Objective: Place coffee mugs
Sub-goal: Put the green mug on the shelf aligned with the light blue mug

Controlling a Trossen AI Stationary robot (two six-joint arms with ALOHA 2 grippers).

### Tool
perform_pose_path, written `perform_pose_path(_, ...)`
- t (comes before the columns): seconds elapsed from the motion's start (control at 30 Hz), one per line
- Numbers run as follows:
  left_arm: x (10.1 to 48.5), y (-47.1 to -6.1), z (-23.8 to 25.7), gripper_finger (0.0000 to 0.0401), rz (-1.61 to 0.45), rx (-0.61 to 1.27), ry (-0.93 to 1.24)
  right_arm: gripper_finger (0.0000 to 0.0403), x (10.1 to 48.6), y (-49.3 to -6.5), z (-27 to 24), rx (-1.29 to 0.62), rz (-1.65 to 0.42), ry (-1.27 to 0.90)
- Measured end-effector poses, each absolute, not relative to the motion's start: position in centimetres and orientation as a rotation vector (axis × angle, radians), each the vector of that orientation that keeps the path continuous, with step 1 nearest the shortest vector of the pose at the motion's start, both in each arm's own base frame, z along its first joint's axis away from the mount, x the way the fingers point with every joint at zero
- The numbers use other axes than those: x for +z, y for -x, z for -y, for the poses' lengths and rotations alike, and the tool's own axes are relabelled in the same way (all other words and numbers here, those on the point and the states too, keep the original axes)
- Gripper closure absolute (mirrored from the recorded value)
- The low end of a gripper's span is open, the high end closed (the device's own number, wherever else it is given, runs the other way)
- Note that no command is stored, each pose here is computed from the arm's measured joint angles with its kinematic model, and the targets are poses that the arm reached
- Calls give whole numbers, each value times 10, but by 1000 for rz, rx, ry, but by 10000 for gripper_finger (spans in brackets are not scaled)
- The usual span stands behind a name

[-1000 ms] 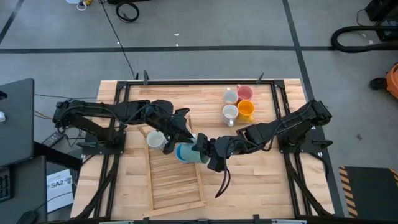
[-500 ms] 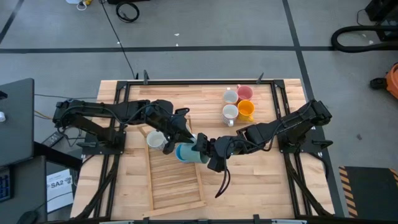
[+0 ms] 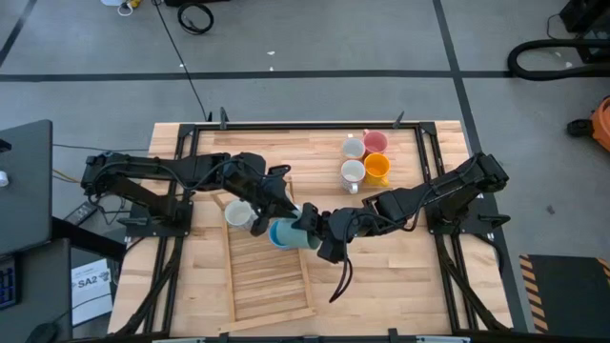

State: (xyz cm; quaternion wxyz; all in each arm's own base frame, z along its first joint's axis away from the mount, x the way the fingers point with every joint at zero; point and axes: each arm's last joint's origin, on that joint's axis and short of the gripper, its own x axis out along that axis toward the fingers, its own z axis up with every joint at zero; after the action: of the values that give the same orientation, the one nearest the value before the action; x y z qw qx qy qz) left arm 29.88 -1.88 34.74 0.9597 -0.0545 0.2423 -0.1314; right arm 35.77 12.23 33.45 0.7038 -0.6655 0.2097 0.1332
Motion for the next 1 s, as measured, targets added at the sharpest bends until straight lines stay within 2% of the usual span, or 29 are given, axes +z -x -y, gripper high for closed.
perform_pose_path(0.23,347,-299,19,342,-491,-264,109,236,335,-357,-122,275,-480,1487)
perform_pose_path(0.7,344,-295,17,342,-539,-235,113,235,340,-342,-141,184,-524,1493)
perform_pose_path(1.0,355,-276,15,342,-547,-156,97,235,355,-320,-139,96,-560,1328)
